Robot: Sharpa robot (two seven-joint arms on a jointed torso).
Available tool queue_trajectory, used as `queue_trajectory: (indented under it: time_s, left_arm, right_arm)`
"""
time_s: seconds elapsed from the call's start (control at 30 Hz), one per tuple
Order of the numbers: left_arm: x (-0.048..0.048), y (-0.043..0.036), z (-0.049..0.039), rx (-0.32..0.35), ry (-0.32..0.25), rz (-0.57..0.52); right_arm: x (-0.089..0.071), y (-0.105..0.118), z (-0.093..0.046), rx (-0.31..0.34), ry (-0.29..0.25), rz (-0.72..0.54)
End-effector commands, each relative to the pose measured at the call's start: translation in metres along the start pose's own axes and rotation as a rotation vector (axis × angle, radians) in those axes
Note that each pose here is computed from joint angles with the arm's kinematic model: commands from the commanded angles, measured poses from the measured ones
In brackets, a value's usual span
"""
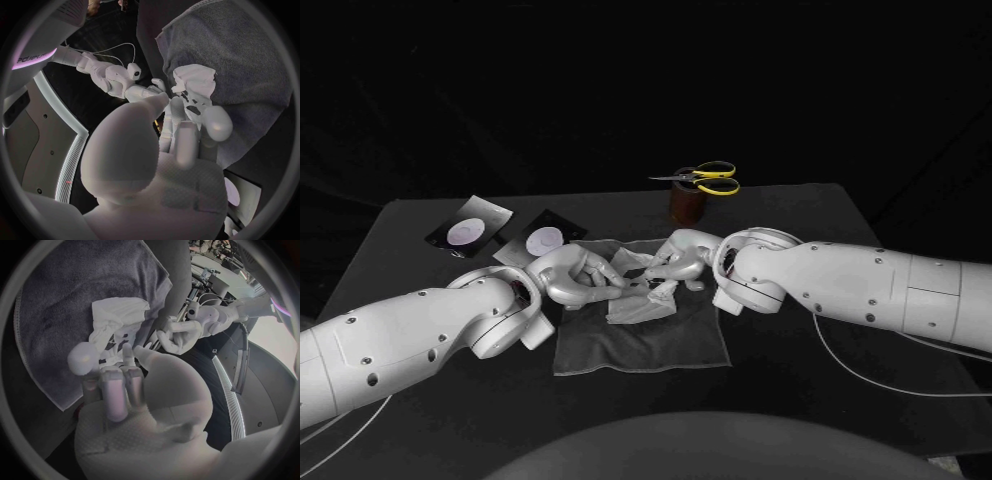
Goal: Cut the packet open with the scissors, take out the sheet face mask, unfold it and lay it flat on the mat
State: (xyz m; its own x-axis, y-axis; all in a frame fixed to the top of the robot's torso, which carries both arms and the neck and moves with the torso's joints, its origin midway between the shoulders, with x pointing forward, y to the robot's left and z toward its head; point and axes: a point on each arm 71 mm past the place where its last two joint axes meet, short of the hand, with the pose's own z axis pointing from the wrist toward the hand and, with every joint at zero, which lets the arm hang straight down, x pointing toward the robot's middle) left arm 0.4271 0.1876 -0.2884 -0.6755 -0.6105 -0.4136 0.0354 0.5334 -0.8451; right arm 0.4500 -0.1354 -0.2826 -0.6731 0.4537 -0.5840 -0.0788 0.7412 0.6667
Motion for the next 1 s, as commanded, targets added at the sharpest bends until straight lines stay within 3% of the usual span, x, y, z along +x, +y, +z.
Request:
queue_trajectory:
  time_s: [0.03,0.17,0.27,0.5,0.8,1.0]
  left_arm:
    - [-0.0011,-0.0020,0.0011,0.006,-0.024,-0.009]
    - [-0.0016,-0.0030,0.0039,0.002,-0.056,-0.013]
    - [0.0005,-0.0048,0.0077,-0.003,-0.065,-0.013]
    - [0.0161,-0.0131,0.0228,-0.049,-0.009,0.048]
    - [0.0254,-0.0243,0.0488,-0.153,0.032,0.183]
    - [0.0316,-0.0306,0.0606,-0.189,0.059,0.240]
  right_arm:
    - [-0.008,0.006,-0.011,-0.186,-0.124,0.060]
    - [-0.008,-0.004,-0.026,-0.224,-0.169,0.032]
    - [-0.005,-0.013,-0.039,-0.216,-0.185,0.001]
    - [0.015,-0.037,-0.059,-0.173,-0.253,-0.062]
    - [0.038,-0.047,-0.066,-0.183,-0.357,-0.144]
    - [0.045,-0.049,-0.064,-0.184,-0.387,-0.174]
